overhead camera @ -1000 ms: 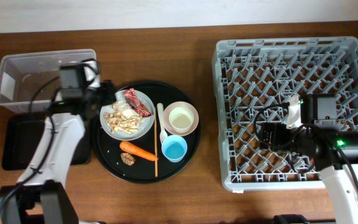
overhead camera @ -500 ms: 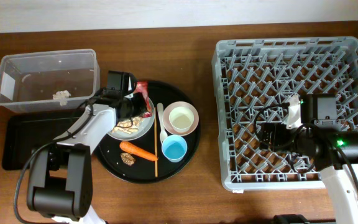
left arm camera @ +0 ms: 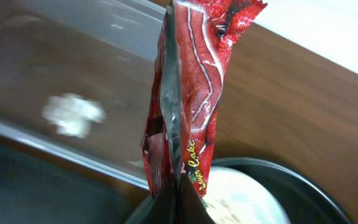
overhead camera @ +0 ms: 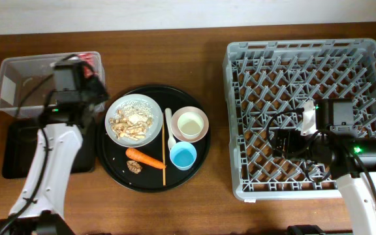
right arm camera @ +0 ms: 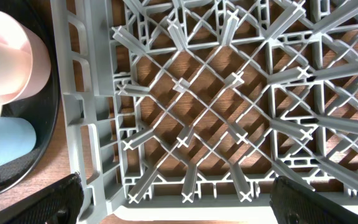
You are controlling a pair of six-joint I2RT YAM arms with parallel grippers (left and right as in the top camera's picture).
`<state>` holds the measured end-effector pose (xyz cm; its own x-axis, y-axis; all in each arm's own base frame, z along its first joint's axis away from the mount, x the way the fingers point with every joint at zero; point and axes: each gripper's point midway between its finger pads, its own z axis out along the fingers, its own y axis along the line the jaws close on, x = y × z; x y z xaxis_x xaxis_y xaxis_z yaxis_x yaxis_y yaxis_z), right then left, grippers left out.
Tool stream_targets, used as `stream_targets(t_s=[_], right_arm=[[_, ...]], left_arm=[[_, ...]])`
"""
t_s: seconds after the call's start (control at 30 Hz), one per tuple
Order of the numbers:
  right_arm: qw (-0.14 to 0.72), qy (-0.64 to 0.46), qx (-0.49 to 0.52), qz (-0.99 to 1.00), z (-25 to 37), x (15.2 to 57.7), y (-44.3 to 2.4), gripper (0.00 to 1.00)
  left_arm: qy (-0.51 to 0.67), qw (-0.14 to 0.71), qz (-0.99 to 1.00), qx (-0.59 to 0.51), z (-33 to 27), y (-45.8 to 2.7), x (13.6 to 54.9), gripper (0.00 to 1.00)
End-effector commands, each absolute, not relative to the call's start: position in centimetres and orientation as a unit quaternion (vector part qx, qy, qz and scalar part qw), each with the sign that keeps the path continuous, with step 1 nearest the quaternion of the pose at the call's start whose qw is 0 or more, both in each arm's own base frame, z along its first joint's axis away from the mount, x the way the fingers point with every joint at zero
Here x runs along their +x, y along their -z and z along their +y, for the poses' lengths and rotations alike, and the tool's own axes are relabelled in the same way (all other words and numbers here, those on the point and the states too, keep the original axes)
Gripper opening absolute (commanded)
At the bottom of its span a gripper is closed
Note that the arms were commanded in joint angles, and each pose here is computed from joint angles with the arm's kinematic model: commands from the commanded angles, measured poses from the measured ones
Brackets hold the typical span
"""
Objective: Sort waste into correct bins and load items into the dishwasher rack
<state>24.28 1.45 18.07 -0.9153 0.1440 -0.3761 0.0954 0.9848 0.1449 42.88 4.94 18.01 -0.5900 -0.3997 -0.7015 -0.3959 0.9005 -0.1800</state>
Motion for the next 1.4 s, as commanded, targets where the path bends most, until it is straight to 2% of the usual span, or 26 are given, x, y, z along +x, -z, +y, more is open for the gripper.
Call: stream_targets(t_s=[0.0,0.1,0.13,0.17,0.2,0.23,0.37,0.43,0.53,0.67,0.73,0.77,0.83,0.93,1.07,1.13,1.17,1.23,1.37], right_arm=[[0.206,-0.058,0.058,0.975,1.4,24.6,-18.7,0.99],[0.206,-0.058,0.058,0.975,1.4,24.6,-18.7,0.99],[0.206,-0.058,0.058,0.975,1.4,24.6,-18.7,0.99],[0.206,-0.058,0.058,0.975,1.4,24.6,-18.7,0.99],[0.206,-0.058,0.058,0.975,1.4,24.6,-18.7,0.99],[0.206,-0.058,0.058,0.975,1.4,24.6,-18.7,0.99],[0.206,-0.058,0.058,0.975,1.4,24.6,-18.7,0.99],[0.206,-0.059,0.058,0.975,1.4,24.6,-18.7,0.99],[0.202,-0.06,0.058,0.976,1.5,24.4,-18.6,0.99],[0.203,-0.06,0.058,0.976,1.5,24.4,-18.7,0.99],[0.202,-0.06,0.058,0.976,1.5,24.4,-18.7,0.99],[0.202,-0.06,0.058,0.976,1.5,24.4,-18.7,0.99],[0.202,-0.06,0.058,0.976,1.5,24.4,-18.6,0.99],[0.202,-0.06,0.058,0.976,1.5,24.4,-18.6,0.99],[0.202,-0.06,0.058,0.976,1.5,24.4,-18.7,0.99],[0.202,-0.06,0.058,0.976,1.5,24.4,-18.6,0.99],[0.202,-0.06,0.058,0.976,1.5,24.4,-18.6,0.99],[0.202,-0.06,0.058,0.976,1.5,24.4,-18.6,0.99],[0.202,-0.06,0.058,0.976,1.5,24.4,-18.6,0.99]], left_arm=[[-0.058,0.402,0.874,-0.267,10.6,-17.4,43.3,0.01],[-0.07,0.403,0.864,-0.292,13.5,-15.3,44.5,0.01],[-0.07,0.404,0.864,-0.293,13.7,-14.8,44.9,0.08],[-0.07,0.407,0.862,-0.293,13.8,-14.8,45.1,0.24],[-0.069,0.417,0.858,-0.293,13.9,-15.1,45.5,0.52],[-0.068,0.424,0.854,-0.293,13.9,-15.4,45.7,0.57],[-0.029,0.425,0.862,-0.275,12.5,-15.6,46.1,0.57],[0.029,0.43,0.867,-0.249,10.2,-16.7,46.3,0.53],[0.113,0.414,0.884,-0.187,4.1,-18.9,44.9,0.51],[0.147,0.3,0.939,-0.083,-7.2,-15.6,40.5,0.56],[0.151,0.28,0.947,-0.032,-10.5,-15.0,39.2,0.56],[0.151,0.273,0.949,0.04,-13.6,-14.6,38.1,0.54],[0.152,0.268,0.946,0.102,-16.3,-14.5,36.8,0.54],[0.151,0.246,0.948,0.135,-17.8,-15.2,35.4,0.45],[0.141,0.204,0.954,0.169,-18.2,-17.5,35.2,0.45],[0.136,0.188,0.957,0.174,-18.7,-16.7,36.4,0.53],[0.134,0.178,0.959,0.173,-18.9,-15.6,36.9,0.61],[0.131,0.163,0.963,0.172,-19.0,-14.3,37.0,0.99],[0.15,0.136,0.964,0.17,-19.7,-12.9,36.6,0.99]])
